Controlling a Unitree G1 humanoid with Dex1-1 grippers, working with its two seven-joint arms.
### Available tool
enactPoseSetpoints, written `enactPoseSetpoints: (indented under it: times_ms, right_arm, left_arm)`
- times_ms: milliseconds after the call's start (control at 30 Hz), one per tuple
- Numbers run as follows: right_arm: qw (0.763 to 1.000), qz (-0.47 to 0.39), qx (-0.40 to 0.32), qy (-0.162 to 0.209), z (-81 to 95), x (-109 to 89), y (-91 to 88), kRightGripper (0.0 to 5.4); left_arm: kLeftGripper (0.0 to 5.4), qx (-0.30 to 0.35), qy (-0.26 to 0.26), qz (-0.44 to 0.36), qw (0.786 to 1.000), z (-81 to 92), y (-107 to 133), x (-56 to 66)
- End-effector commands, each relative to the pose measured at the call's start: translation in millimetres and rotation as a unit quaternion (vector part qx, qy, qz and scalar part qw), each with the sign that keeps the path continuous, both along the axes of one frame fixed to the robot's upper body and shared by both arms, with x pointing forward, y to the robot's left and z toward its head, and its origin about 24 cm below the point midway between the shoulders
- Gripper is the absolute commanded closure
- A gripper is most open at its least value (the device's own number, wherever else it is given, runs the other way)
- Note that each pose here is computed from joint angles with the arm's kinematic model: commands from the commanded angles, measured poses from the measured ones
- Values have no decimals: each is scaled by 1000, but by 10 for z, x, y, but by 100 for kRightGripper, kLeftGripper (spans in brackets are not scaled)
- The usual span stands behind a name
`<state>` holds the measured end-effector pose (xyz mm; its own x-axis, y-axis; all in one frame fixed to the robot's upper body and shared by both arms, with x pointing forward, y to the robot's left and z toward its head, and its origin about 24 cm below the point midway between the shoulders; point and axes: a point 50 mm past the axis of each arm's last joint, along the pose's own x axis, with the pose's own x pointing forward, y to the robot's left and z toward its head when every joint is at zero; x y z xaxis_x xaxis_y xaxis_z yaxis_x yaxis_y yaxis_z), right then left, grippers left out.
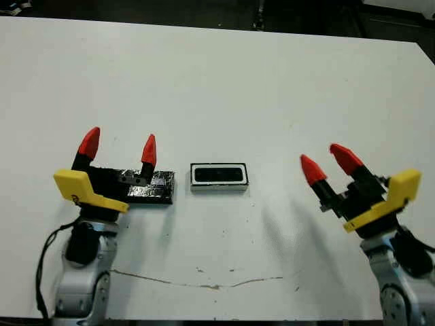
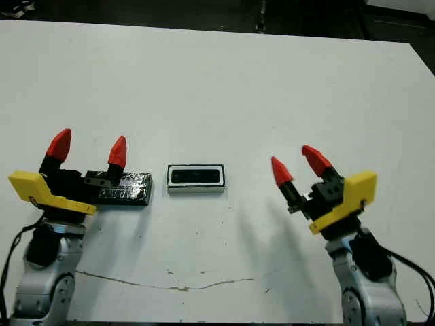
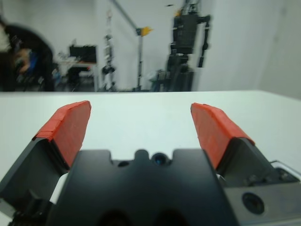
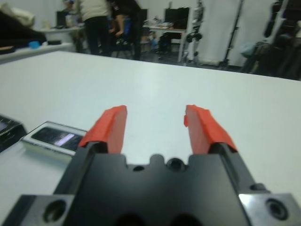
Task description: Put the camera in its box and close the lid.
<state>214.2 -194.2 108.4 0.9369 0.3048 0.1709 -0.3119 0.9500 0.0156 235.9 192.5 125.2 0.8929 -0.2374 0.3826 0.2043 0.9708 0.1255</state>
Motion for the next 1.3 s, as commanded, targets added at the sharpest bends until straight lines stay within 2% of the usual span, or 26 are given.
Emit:
enactPoseSetpoints:
  times_ms: [33,133,300,467,600,667,867,1000,1100,1300]
  right_arm:
    - [999,-22,17,14,-93,-17,-42,278]
    - [999,-28,25,20,-127,4,-30,326]
    - [999,-35,19,17,-131,52,4,409]
    - [999,-39,19,16,-132,69,24,480]
    - [999,-40,21,20,-137,76,29,538]
    - [999,-40,21,21,-141,81,26,538]
    - [999,-40,21,21,-148,82,23,538]
    - [999,-44,20,22,-152,83,18,538]
    - [999,-45,19,24,-145,80,15,538]
    - [999,-48,11,22,-133,74,3,538]
  left_arm:
    - [0,62,-19,-43,997,189,144,33]
    - [0,111,-20,-98,989,341,250,94]
    - [0,189,32,-199,961,535,404,219]
    - [0,266,121,-309,905,700,561,396]
    - [0,308,157,-392,852,776,618,503]
    - [0,315,179,-428,828,763,633,559]
    - [0,334,223,-478,781,704,611,659]
    - [0,342,217,-491,771,628,576,665]
    - [0,316,220,-514,766,538,535,662]
    - [0,312,206,-538,756,389,444,644]
